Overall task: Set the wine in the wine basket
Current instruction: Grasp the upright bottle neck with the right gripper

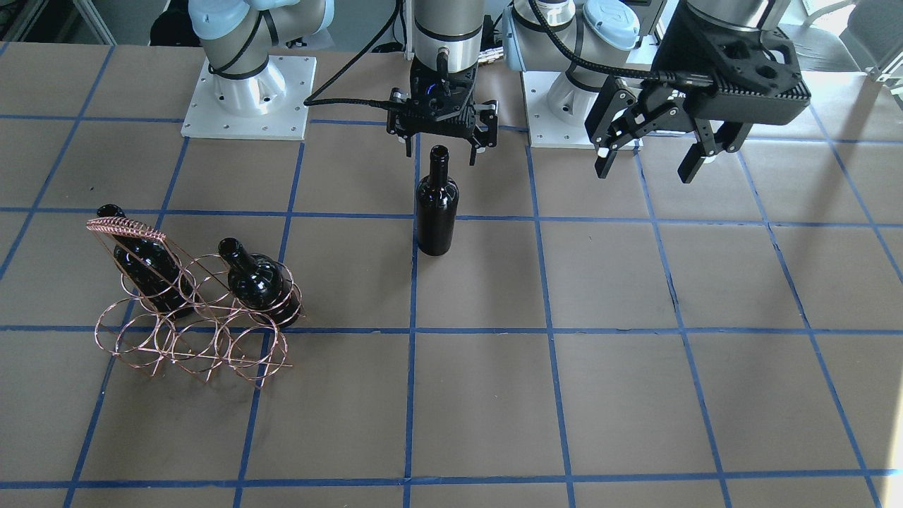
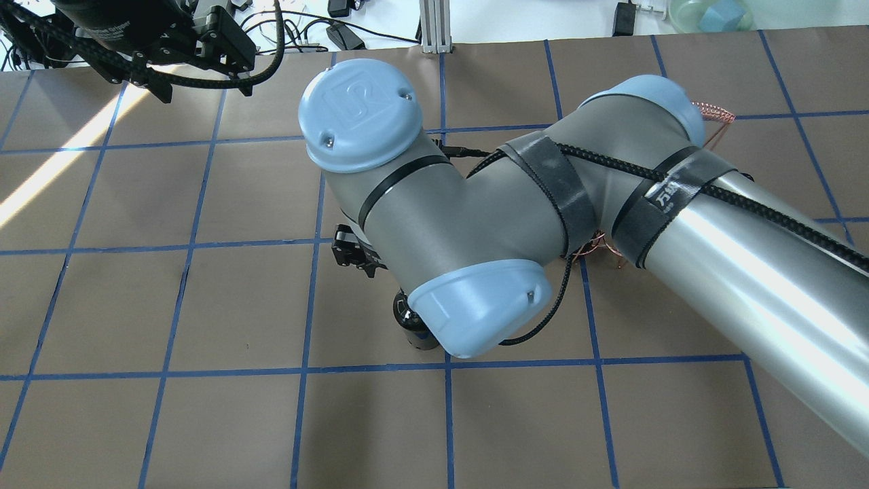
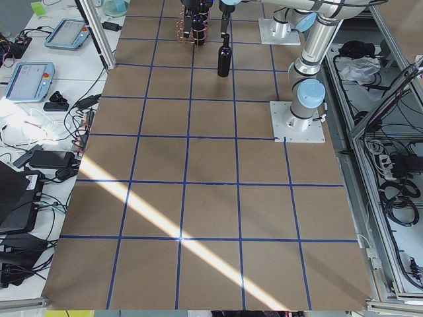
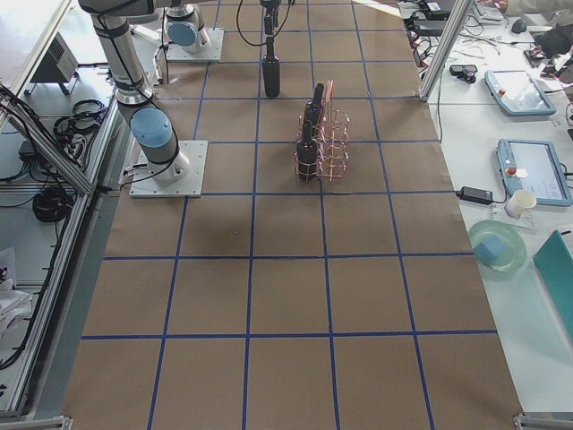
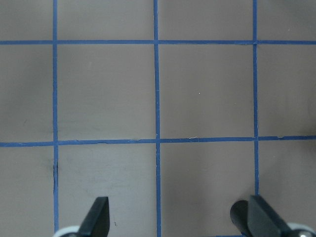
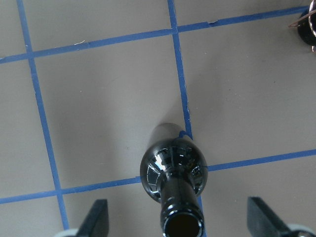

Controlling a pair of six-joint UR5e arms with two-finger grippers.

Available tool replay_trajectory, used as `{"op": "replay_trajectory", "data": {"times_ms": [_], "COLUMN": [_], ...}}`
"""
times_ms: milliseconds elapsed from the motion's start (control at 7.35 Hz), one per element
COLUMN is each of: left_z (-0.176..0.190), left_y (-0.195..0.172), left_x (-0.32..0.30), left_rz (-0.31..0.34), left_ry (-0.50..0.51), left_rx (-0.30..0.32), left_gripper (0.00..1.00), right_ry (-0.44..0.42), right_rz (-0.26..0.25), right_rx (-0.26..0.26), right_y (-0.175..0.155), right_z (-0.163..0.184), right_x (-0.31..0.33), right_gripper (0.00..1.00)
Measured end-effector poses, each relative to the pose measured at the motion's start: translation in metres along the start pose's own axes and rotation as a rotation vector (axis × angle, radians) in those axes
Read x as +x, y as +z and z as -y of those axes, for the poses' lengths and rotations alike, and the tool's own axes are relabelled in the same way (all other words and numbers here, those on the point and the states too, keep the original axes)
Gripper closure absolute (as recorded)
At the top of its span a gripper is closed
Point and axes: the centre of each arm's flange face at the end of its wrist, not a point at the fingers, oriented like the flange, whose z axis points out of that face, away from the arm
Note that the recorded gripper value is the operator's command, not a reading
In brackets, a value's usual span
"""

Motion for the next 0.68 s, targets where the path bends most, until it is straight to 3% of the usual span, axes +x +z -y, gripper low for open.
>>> {"op": "replay_trajectory", "data": {"times_ms": [408,544,680], "left_z": [-0.003,-0.004,-0.005], "left_y": [-0.004,-0.003,-0.003], "left_x": [-0.001,-0.001,-0.002], "left_rz": [0.007,0.009,0.016], "left_ry": [-0.002,-0.002,-0.003], "left_rx": [-0.002,-0.008,-0.016], "left_gripper": [0.0,0.0,0.0], "right_ry": [-0.002,-0.002,-0.002], "right_rz": [-0.018,-0.018,-0.01], "right_rx": [-0.018,-0.019,-0.011], "right_y": [0.015,0.021,0.024], "right_z": [-0.004,-0.006,-0.006], "right_x": [0.003,0.004,0.004], "right_gripper": [0.05,0.15,0.33]}}
